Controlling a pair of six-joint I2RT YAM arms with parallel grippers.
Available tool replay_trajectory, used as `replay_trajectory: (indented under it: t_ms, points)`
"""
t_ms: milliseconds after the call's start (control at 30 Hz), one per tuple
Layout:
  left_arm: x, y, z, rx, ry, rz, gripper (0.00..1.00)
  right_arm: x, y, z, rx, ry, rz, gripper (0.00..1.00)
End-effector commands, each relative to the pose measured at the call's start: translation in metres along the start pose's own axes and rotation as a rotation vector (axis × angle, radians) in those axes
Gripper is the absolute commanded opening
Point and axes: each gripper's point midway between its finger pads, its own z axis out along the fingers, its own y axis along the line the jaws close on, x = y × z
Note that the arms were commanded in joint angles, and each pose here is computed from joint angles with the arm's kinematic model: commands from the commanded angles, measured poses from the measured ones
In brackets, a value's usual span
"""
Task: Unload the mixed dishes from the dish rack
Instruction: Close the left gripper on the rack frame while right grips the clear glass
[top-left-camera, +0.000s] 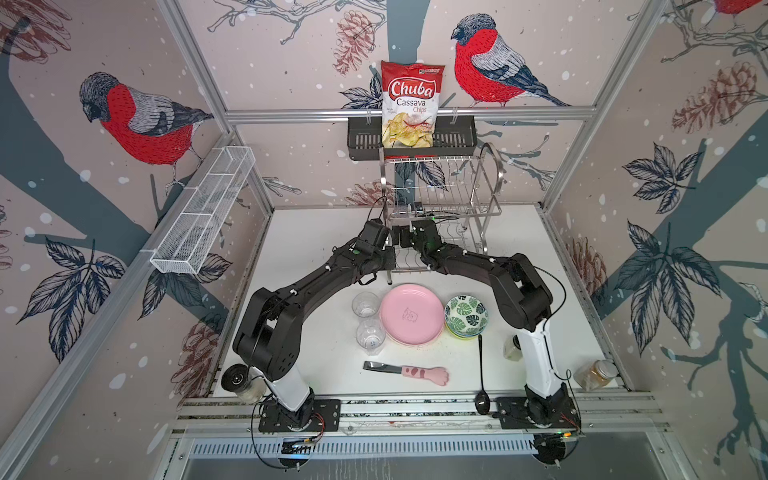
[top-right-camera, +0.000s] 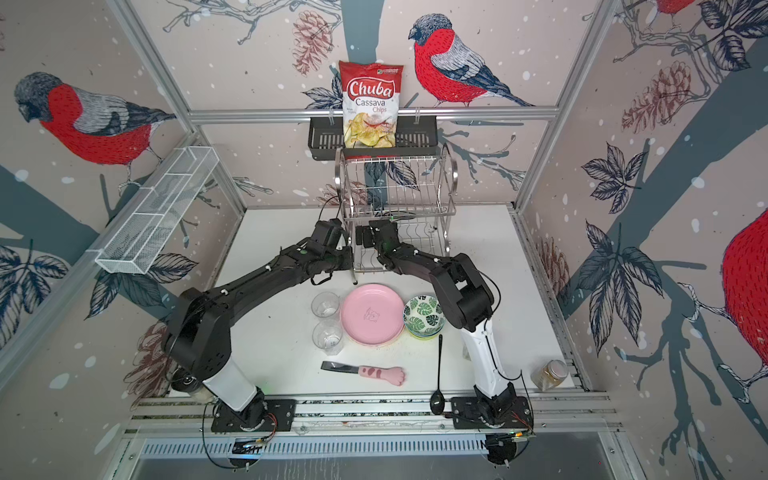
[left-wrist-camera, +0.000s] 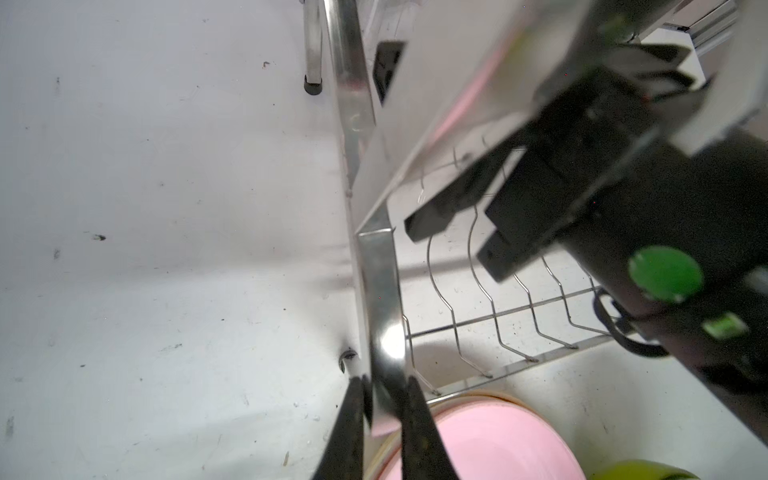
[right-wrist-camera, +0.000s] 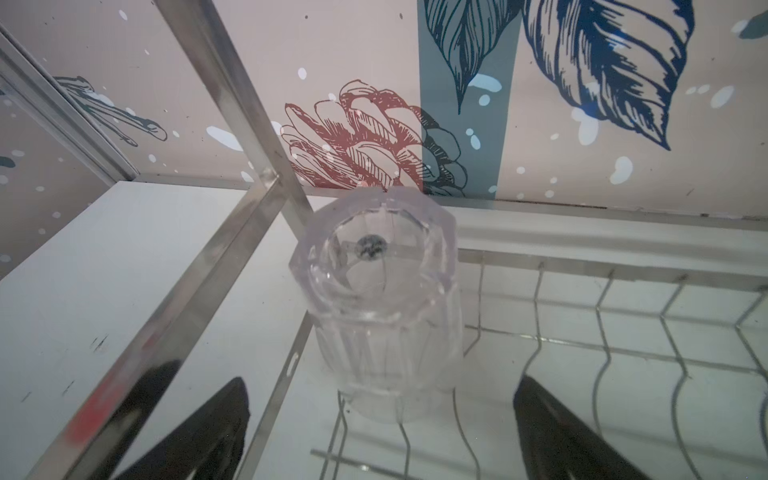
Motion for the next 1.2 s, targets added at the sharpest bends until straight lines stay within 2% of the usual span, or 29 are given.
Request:
replay_trajectory:
  t_ms: [0,300,400,467,633,867,967,1167]
  points:
    - [0.014,-0.009,-0.005,0.062,0.061,-0.022,0.08,0.003,-0.002,0.012,0.016,0.015,-0.034,0.99]
    - [0.024,-0.014,-0.009,0.069,0.088,-0.016,0.08,0.004,-0.017,0.04,0.08,0.001,-0.039,1.0]
    - [0.028,-0.015,-0.011,0.072,0.095,-0.018,0.08,-0.002,-0.018,0.049,0.078,0.003,-0.05,0.97]
    - [0.03,-0.015,-0.011,0.073,0.098,-0.019,0.08,-0.004,-0.019,0.055,0.078,0.011,-0.061,0.9]
    - [0.034,-0.015,-0.009,0.072,0.106,-0.024,0.08,-0.006,-0.02,0.06,0.071,0.031,-0.07,0.65]
    - [0.031,-0.015,-0.003,0.069,0.098,-0.025,0.08,0.006,-0.014,0.04,0.031,0.088,-0.036,0.4]
    - [0.031,-0.015,0.001,0.068,0.1,-0.024,0.07,0.015,-0.011,0.023,0.013,0.087,-0.01,0.33]
    - [0.031,-0.014,0.007,0.063,0.099,-0.021,0.07,0.023,-0.008,-0.012,-0.013,0.069,0.064,0.3]
